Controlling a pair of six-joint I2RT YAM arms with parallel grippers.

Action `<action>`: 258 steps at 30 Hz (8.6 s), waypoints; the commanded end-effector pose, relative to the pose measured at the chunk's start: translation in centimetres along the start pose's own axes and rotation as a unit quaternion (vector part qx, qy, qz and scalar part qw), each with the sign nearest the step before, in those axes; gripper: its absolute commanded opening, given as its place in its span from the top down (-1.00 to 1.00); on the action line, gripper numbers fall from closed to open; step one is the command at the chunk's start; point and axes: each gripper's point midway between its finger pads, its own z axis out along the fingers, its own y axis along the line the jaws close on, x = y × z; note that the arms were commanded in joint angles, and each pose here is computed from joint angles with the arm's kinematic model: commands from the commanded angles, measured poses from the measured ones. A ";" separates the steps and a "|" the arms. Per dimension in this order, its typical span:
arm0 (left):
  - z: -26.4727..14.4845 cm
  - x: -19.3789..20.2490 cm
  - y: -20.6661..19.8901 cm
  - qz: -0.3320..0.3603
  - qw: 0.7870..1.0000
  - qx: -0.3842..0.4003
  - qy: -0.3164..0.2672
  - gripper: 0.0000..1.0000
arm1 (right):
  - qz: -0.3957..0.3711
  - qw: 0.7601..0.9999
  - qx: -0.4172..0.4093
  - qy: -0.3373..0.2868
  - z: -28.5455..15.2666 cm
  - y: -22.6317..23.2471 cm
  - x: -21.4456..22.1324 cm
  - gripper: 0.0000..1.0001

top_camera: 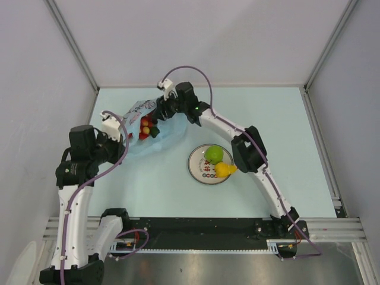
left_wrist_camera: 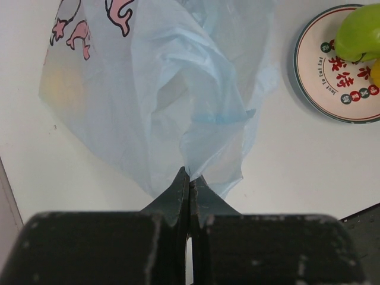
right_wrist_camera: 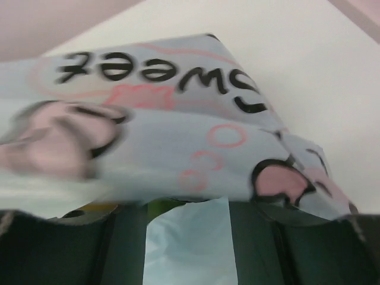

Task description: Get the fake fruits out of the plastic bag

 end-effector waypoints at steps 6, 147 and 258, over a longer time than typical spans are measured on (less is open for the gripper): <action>0.1 -3.3 0.6 -0.006 0.998 -0.011 -0.060 0.99 | -0.023 0.991 -0.127 0.023 -9.2 11.7 -3.2 0.39; 0.8 -1.4 0.3 -0.089 0.994 0.008 -0.069 0.99 | -0.184 0.960 0.121 0.171 -5.7 5.8 6.8 0.84; -1.2 -3.3 2.5 -0.162 0.982 -0.028 -0.094 0.96 | 0.163 0.927 -0.299 -0.158 -13.3 19.9 -22.1 0.08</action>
